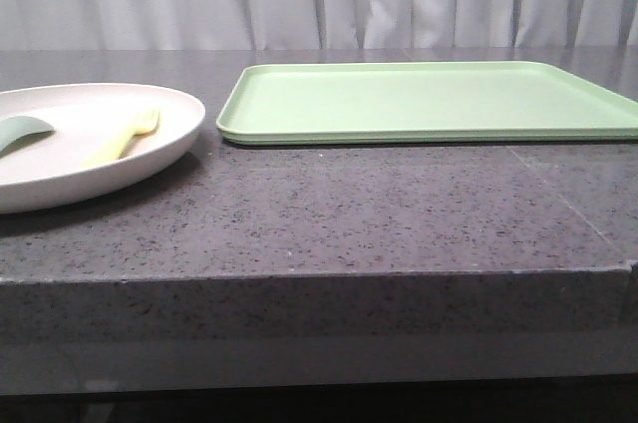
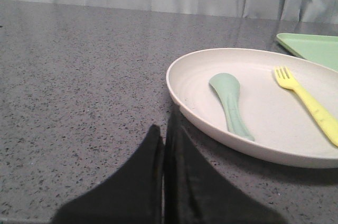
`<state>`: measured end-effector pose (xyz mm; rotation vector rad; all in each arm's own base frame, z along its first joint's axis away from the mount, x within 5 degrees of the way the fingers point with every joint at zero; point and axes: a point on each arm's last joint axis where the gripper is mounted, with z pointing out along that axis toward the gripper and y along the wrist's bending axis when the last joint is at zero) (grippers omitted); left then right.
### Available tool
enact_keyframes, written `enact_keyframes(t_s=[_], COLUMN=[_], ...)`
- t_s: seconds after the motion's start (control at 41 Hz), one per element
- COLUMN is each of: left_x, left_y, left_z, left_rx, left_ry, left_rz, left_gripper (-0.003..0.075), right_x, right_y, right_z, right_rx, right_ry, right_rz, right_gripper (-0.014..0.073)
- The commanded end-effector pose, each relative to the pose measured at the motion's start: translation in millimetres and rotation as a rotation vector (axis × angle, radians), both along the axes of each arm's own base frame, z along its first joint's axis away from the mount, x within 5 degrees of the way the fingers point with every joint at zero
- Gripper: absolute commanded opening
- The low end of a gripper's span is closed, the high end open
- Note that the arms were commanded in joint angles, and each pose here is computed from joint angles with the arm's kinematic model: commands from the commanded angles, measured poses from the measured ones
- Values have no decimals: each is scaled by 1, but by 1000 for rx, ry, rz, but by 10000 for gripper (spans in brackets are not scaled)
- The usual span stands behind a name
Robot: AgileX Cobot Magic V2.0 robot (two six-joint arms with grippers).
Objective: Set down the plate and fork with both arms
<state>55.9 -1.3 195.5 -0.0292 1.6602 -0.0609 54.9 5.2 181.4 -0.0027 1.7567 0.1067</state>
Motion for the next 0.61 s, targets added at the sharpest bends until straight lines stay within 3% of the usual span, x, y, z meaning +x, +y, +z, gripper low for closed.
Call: enact_keyframes(t_s=[0.0, 0.39, 0.585], left_x=[-1, -3, -8], left_y=[0, 0, 0], left_z=[8, 25, 45], left_rx=[-13, -17, -21], left_ry=[-98, -290, -444], left_rz=[1, 2, 2], left_gripper=[-18, -18, -18], right_x=[0, 0, -7], right_y=[-1, -3, -3], right_z=[12, 27, 59], right_rx=[-3, 4, 10], right_ry=[-133, -267, -353], right_rz=[-18, -33, -32], right_gripper=[-62, -62, -62])
